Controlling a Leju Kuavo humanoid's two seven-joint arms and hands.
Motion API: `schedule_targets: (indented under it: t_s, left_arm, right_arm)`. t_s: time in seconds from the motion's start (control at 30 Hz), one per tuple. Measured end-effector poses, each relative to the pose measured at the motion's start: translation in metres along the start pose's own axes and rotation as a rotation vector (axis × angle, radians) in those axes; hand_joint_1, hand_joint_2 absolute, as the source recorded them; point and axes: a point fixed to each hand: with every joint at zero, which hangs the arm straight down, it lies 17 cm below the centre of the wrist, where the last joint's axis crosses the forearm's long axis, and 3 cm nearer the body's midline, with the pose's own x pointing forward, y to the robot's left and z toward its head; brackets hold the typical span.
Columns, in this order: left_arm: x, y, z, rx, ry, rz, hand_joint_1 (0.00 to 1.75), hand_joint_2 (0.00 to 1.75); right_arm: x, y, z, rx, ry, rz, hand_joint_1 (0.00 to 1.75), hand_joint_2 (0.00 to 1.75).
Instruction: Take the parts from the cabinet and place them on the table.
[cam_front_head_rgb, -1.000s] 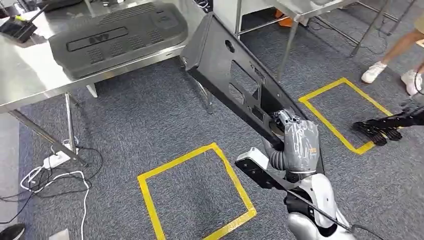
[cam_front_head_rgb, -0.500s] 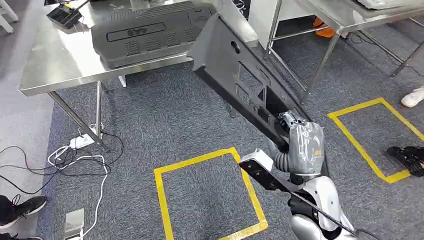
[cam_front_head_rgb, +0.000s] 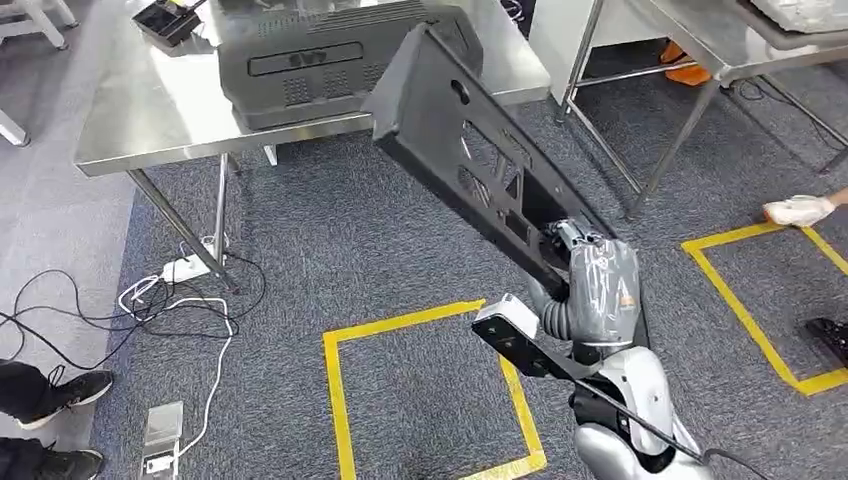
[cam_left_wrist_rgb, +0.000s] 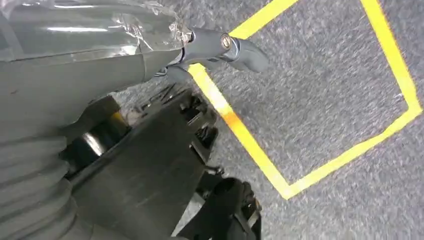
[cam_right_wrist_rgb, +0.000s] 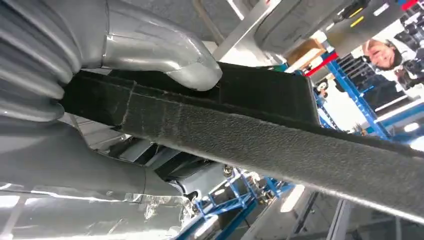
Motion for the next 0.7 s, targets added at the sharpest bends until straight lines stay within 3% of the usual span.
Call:
schedule_targets:
  t_s: [0.7]
  left_arm:
    - [0.0015,-0.0071,0.0013,-0.036,-0.006,0.016,0.0,1.75]
  right_arm:
    - [-0.0024,0.0015,0.0017,0.006,0.012,-0.005,1.75,1.75]
